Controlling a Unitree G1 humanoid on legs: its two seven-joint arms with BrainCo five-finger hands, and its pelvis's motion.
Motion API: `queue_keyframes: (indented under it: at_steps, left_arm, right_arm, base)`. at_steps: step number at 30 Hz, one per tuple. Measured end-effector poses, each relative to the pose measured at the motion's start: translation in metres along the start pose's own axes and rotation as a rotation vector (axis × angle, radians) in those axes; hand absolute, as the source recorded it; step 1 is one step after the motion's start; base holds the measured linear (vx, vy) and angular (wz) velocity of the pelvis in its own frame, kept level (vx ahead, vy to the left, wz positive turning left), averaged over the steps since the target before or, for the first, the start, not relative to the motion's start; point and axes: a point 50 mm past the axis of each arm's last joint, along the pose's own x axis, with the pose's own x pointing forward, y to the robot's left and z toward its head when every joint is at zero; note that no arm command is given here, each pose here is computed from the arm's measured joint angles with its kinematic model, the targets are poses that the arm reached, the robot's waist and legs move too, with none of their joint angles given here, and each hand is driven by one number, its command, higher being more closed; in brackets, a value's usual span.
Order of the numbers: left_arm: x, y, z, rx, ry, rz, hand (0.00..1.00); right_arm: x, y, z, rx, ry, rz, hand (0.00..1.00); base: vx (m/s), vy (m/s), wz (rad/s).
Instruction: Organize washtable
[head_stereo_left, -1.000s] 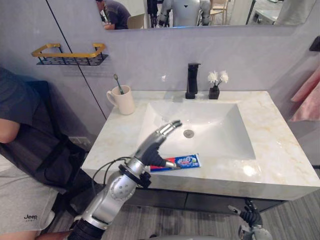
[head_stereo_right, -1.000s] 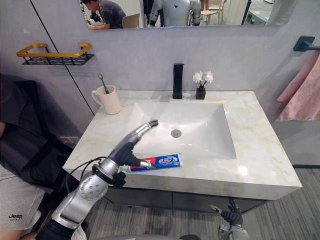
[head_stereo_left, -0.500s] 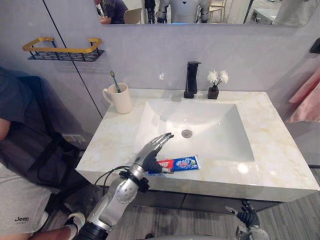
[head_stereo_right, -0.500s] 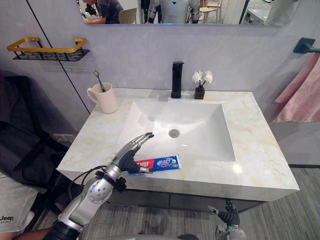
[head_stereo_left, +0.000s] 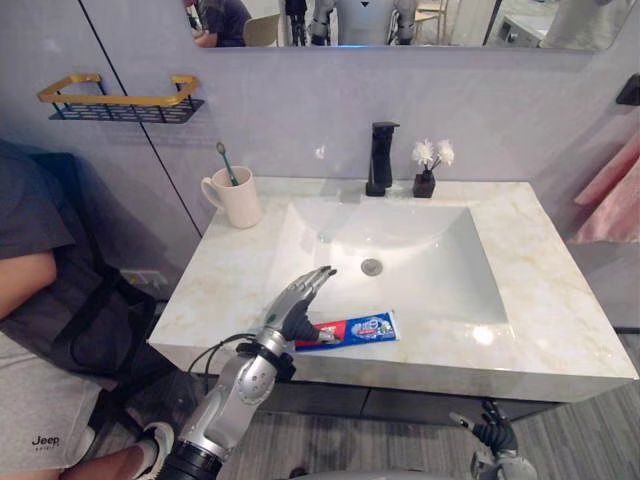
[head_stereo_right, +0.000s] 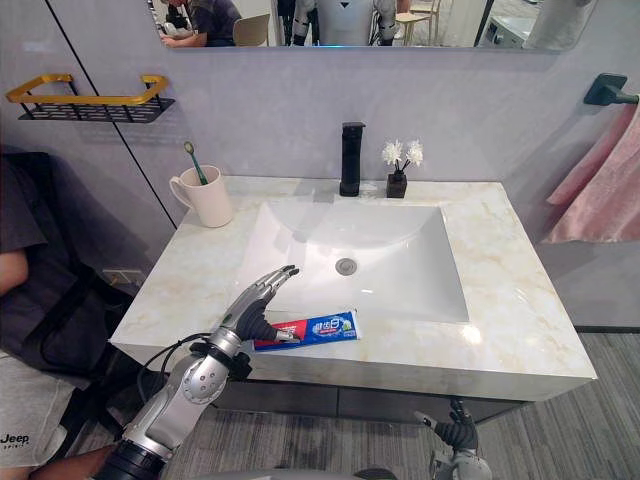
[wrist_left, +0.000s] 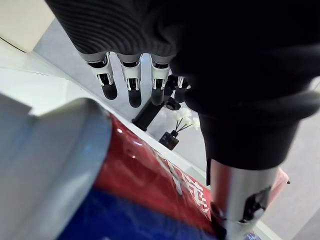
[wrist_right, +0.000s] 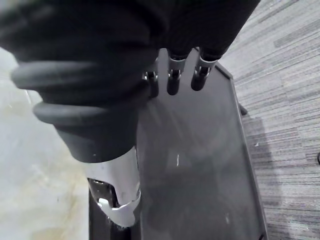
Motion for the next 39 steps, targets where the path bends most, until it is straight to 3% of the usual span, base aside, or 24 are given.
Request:
queue_keyframes:
  at_steps: [23, 39]
  left_arm:
    - [0.002, 0.013, 0.016, -0.050, -0.069, 0.062, 0.00]
    - [-0.007, -0.002, 0.013, -0.038, -0.030, 0.014, 0.00]
  right_arm:
    - [0.000, 0.000, -0.002, -0.018, 0.008, 0.002, 0.00]
    - [0.000, -0.002, -0.005, -0.041, 0.023, 0.009, 0.00]
  base:
    - [0.00, 0.000, 0.00]
    - [0.00, 0.000, 0.01]
